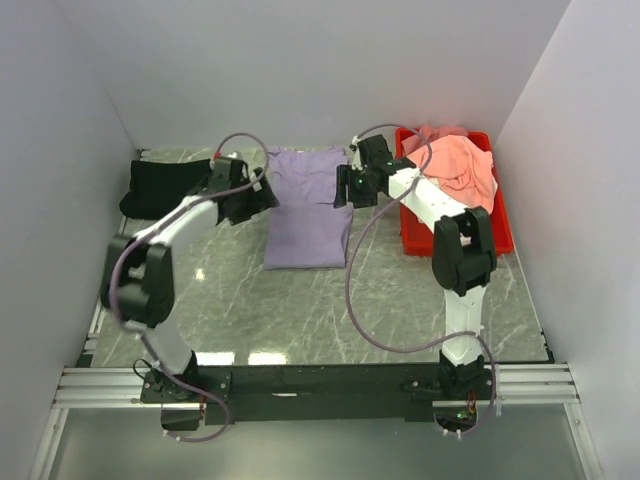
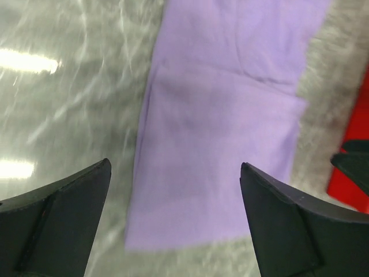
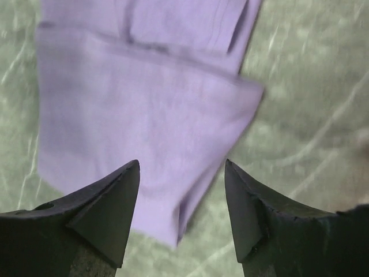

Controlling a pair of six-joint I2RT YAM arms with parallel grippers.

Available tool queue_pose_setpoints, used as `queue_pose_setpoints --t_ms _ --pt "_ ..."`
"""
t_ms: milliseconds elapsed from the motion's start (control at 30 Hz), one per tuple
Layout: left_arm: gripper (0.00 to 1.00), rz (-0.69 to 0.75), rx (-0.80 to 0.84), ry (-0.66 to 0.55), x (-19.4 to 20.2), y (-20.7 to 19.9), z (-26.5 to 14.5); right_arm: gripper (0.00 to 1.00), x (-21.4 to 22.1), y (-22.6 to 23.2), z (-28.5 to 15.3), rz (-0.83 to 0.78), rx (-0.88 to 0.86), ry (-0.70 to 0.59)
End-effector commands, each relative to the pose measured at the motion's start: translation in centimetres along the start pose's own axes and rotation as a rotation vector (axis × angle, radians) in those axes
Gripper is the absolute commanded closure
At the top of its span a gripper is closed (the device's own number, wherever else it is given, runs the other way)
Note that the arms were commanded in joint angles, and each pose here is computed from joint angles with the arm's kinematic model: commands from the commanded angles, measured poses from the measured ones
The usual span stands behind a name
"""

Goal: Fold and stack the t-shirts
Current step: Fold the tshirt

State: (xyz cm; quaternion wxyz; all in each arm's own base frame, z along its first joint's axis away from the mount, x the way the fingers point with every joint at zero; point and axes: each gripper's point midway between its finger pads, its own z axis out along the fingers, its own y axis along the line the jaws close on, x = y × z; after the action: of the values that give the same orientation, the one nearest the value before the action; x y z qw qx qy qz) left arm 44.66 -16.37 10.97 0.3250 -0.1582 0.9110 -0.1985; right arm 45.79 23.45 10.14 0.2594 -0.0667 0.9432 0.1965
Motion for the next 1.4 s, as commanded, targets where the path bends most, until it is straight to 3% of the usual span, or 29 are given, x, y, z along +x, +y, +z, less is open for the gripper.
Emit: queue_pose_setpoints --t_ms 0,233,400,767,933,1033,1200,1367 --pt "0.01 -0.043 0.092 -0.113 -1.2 -1.6 -4.8 0.32 -1.5 2.7 -5.1 -0.054 -0.067 -0.105" --pt "0.00 -0.138 0.130 -0.113 4.8 1.6 -10.0 0.32 2.9 6.7 -5.1 -0.104 -0.074 -0.078" --pt "0.00 -0.155 0.071 -0.116 7.0 4.0 -10.9 0.32 6.2 7.8 -5.5 -0.004 -0.106 -0.067" --pt "0.01 -0.156 0.080 0.006 9.8 4.5 -7.2 0.32 14.4 3.1 -5.4 0.156 -0.006 0.009" --pt "0.01 -0.143 0.044 0.059 10.5 4.7 -5.0 0.32 14.3 3.2 -4.3 0.164 -0.039 0.021" --pt "0.10 -0.147 0.020 0.077 11.1 5.1 -4.1 0.32 13.9 3.3 -3.8 0.154 -0.047 0.020" --pt "0.33 -0.145 0.015 0.110 11.9 5.1 -3.0 0.42 13.9 2.7 -2.6 0.149 -0.037 0.042" --pt "0.49 -0.132 0.008 0.153 13.0 4.8 -2.1 0.48 14.1 2.0 -1.7 0.148 -0.020 0.058"
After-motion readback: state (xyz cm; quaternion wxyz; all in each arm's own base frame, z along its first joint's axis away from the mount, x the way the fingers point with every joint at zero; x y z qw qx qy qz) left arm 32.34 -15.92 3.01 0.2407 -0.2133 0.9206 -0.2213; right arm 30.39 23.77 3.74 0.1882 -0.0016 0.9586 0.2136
